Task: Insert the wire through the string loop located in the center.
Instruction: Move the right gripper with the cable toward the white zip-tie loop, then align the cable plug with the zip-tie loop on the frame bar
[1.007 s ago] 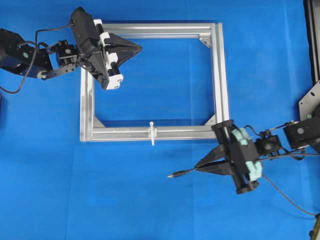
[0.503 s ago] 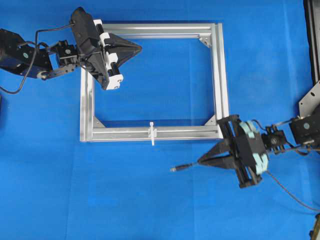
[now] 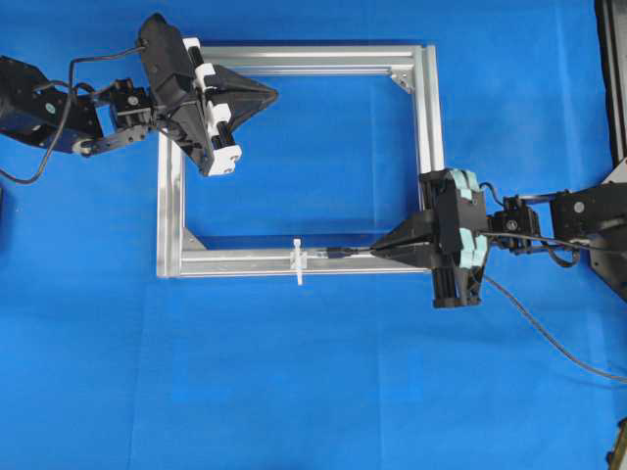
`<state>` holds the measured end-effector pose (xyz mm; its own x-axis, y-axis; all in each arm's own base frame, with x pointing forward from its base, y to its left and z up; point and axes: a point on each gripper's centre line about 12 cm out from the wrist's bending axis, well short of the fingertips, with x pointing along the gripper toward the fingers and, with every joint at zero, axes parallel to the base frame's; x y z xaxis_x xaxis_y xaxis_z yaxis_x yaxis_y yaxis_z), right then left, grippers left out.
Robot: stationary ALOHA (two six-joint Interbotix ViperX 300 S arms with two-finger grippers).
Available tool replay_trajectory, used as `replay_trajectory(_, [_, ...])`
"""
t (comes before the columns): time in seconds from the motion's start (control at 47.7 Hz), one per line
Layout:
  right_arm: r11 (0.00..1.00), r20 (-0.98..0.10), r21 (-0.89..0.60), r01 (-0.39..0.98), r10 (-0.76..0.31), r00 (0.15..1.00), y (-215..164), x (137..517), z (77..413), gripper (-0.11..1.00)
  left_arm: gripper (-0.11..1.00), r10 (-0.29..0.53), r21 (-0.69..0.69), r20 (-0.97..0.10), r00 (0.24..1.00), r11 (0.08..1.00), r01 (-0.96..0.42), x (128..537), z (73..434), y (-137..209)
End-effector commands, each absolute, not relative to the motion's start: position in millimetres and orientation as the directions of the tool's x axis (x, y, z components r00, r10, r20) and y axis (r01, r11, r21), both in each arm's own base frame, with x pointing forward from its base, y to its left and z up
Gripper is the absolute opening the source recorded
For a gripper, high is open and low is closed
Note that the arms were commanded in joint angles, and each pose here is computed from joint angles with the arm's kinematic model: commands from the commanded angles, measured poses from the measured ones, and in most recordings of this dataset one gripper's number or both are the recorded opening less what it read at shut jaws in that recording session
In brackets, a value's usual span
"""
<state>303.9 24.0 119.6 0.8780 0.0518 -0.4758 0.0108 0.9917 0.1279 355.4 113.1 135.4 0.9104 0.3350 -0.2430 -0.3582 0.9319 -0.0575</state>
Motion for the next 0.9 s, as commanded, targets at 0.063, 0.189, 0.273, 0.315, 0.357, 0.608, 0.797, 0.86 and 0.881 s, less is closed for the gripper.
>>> replay_trajectory(0.063, [0.991,-0.443,0.131,0.010,0.050,0.895,23.7,309.4,127.5,-0.03,0.00,0.339,-0.058,-0.198,0.920,0.933,-0.356,357.1,149.5,114.1])
replay_trajectory(0.189, [0.991,-0.443,0.133,0.011,0.050,0.895,23.7,309.4,127.5,-0.03,0.00,0.339,-0.058,-0.198,0.920,0.933,-0.356,357.1,149.1,114.2])
replay_trajectory(0.273, [0.991,-0.443,0.133,0.011,0.050,0.895,23.7,309.4,127.5,-0.03,0.00,0.339,-0.058,-0.198,0.920,0.933,-0.356,357.1,149.1,114.2])
replay_trajectory(0.315, [0.991,-0.442,0.131,0.011,0.048,0.896,23.2,309.5,127.7,-0.03,0.00,0.339,-0.058,-0.198,0.920,0.933,-0.356,357.1,149.1,114.2])
replay_trajectory(0.357, [0.991,-0.442,0.133,0.010,0.050,0.896,23.7,309.5,127.7,-0.03,0.00,0.339,-0.058,-0.197,0.920,0.933,-0.356,357.1,149.7,114.2])
replay_trajectory(0.608, [0.991,-0.440,0.131,0.010,0.050,0.896,23.7,309.5,127.8,-0.03,0.00,0.339,-0.058,-0.197,0.920,0.933,-0.356,357.5,149.5,114.3])
replay_trajectory(0.797, [0.991,-0.440,0.133,0.010,0.050,0.896,23.7,309.5,127.8,-0.03,0.00,0.339,-0.058,-0.198,0.920,0.933,-0.356,357.1,149.1,114.2])
replay_trajectory(0.86, [0.991,-0.436,0.132,0.009,0.050,0.898,23.7,309.8,128.3,-0.03,0.00,0.338,-0.057,-0.197,0.920,0.933,-0.355,357.6,149.5,114.2])
replay_trajectory(0.881, [0.991,-0.435,0.132,0.009,0.050,0.899,23.7,309.9,128.5,-0.03,0.00,0.338,-0.057,-0.197,0.920,0.933,-0.355,357.2,149.7,114.1])
